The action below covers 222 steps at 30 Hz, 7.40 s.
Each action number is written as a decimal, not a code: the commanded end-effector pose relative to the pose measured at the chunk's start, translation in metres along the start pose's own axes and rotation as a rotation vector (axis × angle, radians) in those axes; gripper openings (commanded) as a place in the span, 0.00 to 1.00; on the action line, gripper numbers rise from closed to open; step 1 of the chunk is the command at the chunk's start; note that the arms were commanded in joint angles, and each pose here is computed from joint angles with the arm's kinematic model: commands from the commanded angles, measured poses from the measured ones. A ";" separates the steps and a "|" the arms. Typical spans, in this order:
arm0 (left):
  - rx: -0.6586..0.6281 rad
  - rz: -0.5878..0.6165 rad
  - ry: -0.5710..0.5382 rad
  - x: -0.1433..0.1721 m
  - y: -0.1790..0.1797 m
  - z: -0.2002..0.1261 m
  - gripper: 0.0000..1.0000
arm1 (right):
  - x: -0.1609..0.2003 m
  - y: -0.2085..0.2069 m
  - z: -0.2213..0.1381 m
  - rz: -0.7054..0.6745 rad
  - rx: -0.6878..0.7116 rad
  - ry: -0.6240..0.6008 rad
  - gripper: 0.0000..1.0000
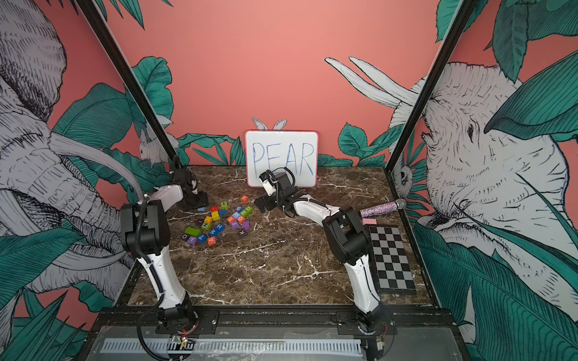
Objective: Spell the uppercase word “pear” with letter blocks
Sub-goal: Pick up the letter block from the center of the board, then place the letter block at the center of the board, then pick up the letter block from the center of the board, then place the letter block at the center of the board.
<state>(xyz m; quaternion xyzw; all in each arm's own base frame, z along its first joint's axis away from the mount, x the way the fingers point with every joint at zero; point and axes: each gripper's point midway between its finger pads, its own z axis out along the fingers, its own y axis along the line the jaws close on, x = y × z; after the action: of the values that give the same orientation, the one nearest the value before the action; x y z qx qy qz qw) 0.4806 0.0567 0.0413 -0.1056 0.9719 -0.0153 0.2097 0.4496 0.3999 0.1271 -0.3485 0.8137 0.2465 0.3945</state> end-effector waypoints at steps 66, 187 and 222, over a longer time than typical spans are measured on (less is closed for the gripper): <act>0.451 0.702 -0.006 0.106 -0.307 -0.078 0.30 | 0.131 -0.028 -0.103 0.122 0.265 0.232 0.99; 0.291 0.176 -0.085 0.099 -0.196 -0.110 0.99 | 0.096 -0.033 -0.008 0.240 0.286 0.440 0.28; 0.324 0.155 -0.100 0.097 -0.198 -0.113 0.99 | 0.075 -0.088 0.028 0.599 0.471 0.307 0.20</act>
<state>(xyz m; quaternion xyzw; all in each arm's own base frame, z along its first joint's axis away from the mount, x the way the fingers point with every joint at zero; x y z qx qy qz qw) 0.3898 -0.1615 0.1066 0.0102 0.9556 -0.1425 0.2577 0.4920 0.3342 0.0426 -0.0373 0.9628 0.1024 0.2473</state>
